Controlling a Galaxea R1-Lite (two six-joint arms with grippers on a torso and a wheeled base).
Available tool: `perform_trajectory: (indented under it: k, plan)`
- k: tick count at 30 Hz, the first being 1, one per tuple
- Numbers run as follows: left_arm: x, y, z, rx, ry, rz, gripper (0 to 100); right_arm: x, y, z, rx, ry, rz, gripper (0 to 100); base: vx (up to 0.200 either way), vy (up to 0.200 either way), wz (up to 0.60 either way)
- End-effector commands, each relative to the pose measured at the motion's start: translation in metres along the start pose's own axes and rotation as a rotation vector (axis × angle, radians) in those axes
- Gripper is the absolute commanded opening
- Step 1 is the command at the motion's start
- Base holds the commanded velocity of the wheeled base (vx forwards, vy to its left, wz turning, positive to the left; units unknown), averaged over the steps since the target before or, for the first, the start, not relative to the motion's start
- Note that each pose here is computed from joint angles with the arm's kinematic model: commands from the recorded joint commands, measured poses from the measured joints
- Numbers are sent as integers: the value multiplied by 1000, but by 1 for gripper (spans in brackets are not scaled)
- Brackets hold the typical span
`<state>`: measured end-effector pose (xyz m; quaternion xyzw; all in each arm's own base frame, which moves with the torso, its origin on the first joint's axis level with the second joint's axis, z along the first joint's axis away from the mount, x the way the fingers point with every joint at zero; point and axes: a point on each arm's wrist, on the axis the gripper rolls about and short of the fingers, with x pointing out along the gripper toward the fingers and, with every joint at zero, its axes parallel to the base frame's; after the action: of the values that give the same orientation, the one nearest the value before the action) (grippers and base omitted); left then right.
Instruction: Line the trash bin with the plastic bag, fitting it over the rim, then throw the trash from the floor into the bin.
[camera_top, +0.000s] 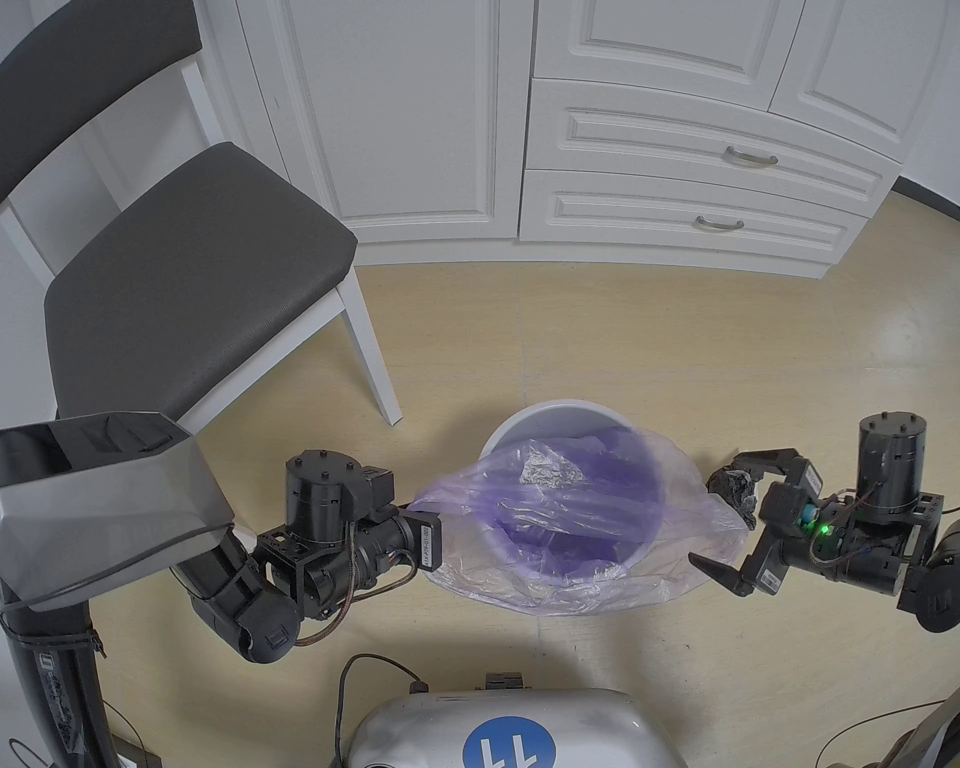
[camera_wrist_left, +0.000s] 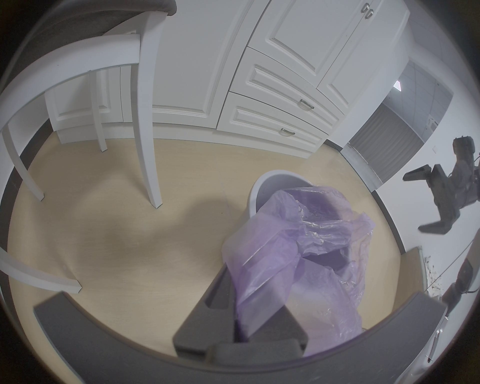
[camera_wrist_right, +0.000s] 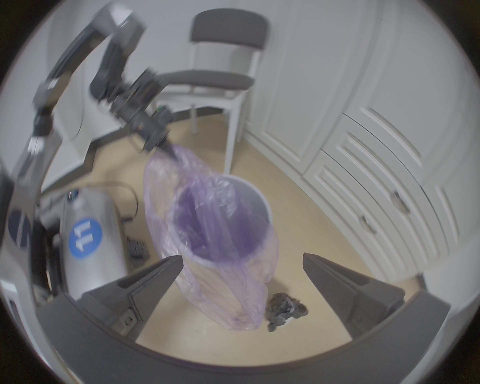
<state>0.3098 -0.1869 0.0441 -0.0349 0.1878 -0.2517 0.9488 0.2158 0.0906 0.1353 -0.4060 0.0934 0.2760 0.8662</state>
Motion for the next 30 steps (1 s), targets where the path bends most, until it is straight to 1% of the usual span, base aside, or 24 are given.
perform_trajectory:
  k: [1, 8, 18, 21, 28, 29, 30]
  plan:
    - [0, 0, 0, -1, -2, 0, 0, 50, 15, -27, -116, 118, 127, 100, 0, 0, 0]
    - [0, 2, 1, -3, -4, 4, 0, 85, 15, -31, -110, 133, 146, 100, 0, 0, 0]
    - [0, 3, 1, -3, -5, 6, 0, 133, 13, -33, -102, 106, 117, 100, 0, 0, 0]
    - [0, 3, 1, -3, -5, 6, 0, 143, 9, -30, -94, 93, 103, 100, 0, 0, 0]
    - [1, 3, 0, -3, -3, 6, 0, 160, 15, -28, -87, 80, 114, 100, 0, 0, 0]
    - [1, 3, 0, -3, -5, 6, 0, 163, 15, -27, -87, 76, 109, 0, 0, 0, 0]
    - [1, 3, 0, -3, -5, 6, 0, 163, 14, -27, -84, 74, 106, 0, 0, 0, 0]
